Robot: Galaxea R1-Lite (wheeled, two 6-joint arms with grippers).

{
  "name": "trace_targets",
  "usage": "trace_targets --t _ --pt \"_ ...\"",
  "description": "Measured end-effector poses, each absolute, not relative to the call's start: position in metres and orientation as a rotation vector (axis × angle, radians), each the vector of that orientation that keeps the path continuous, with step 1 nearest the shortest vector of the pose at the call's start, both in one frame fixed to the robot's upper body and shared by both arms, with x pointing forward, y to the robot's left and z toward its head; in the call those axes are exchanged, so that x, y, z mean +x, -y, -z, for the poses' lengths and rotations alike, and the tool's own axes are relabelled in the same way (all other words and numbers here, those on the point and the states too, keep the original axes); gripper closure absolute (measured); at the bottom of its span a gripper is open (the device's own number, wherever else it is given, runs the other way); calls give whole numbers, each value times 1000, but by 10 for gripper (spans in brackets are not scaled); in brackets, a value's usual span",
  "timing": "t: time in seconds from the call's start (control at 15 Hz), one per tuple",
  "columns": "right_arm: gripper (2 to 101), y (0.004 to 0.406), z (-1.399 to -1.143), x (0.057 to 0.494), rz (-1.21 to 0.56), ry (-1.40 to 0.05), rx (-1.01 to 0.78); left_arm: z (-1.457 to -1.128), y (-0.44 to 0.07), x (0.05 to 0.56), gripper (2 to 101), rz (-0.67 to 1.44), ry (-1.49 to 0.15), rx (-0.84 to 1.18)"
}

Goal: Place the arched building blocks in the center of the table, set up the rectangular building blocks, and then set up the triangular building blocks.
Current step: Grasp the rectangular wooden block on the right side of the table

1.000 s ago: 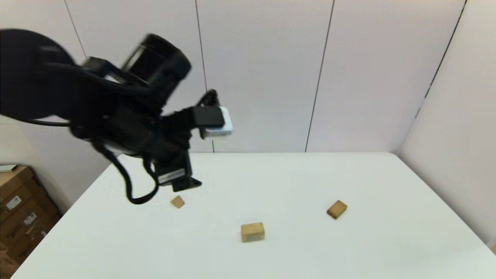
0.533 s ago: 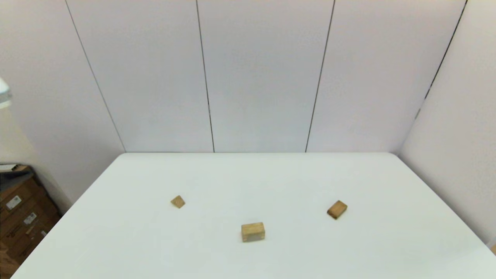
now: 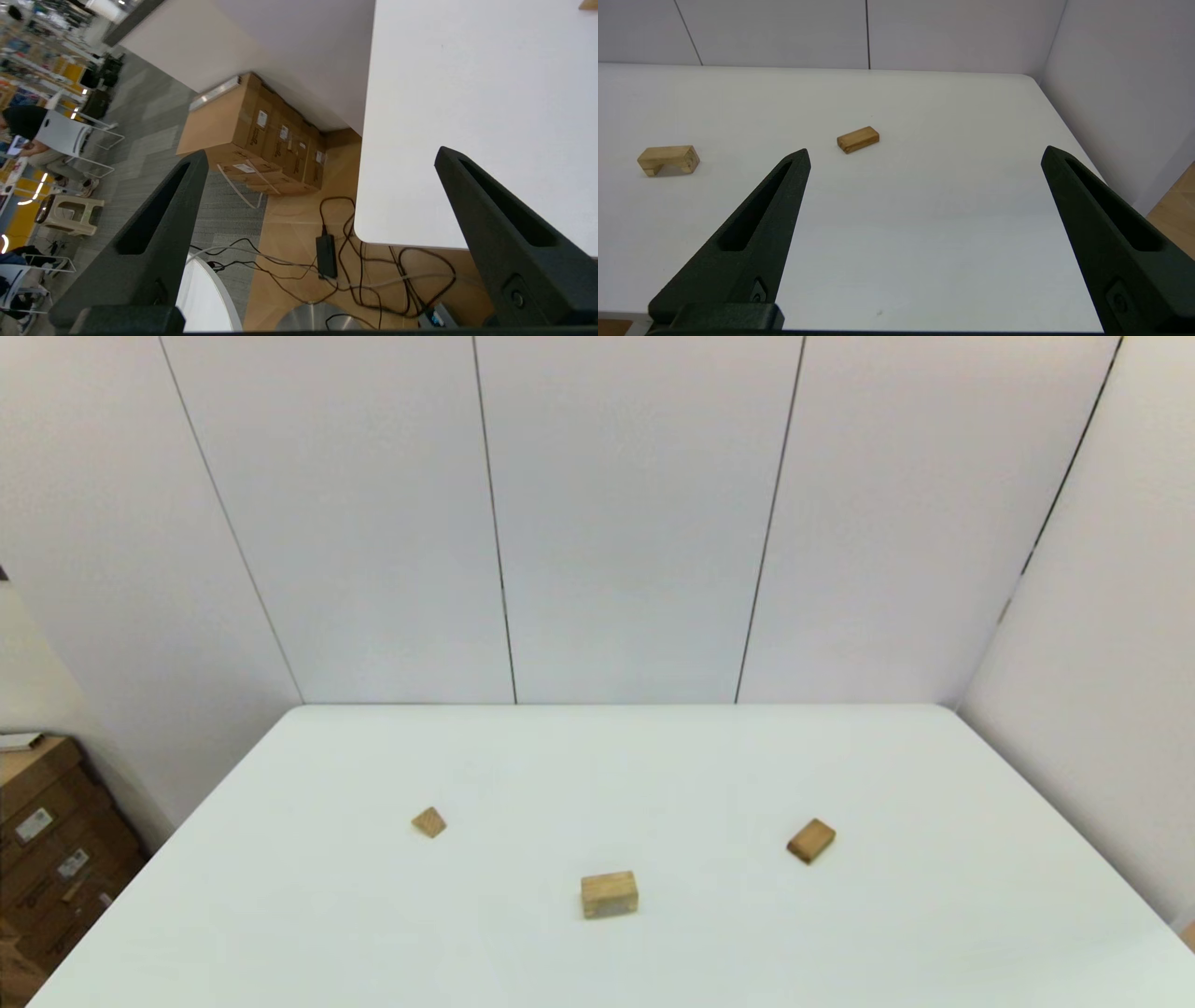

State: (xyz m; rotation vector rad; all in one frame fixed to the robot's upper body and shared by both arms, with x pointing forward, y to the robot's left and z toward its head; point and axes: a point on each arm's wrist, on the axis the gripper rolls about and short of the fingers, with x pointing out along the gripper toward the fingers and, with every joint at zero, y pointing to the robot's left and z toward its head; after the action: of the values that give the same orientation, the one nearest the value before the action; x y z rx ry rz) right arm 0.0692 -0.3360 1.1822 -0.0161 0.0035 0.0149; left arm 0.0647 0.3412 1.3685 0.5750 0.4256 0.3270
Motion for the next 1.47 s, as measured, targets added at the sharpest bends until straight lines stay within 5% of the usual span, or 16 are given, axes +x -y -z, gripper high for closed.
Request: trace_targets --t 0.67,1.07,1.47 --pt "43 336 -1182 69 -14 -3 -16 -1312 -339 11 54 -374 -311 518" --pt "43 336 -1182 69 -14 -3 -16 -1267 -341 24 54 -350 -266 498" --pt "43 336 -1182 69 -15 -3 -16 -1221 -339 53 54 -272 -25 422"
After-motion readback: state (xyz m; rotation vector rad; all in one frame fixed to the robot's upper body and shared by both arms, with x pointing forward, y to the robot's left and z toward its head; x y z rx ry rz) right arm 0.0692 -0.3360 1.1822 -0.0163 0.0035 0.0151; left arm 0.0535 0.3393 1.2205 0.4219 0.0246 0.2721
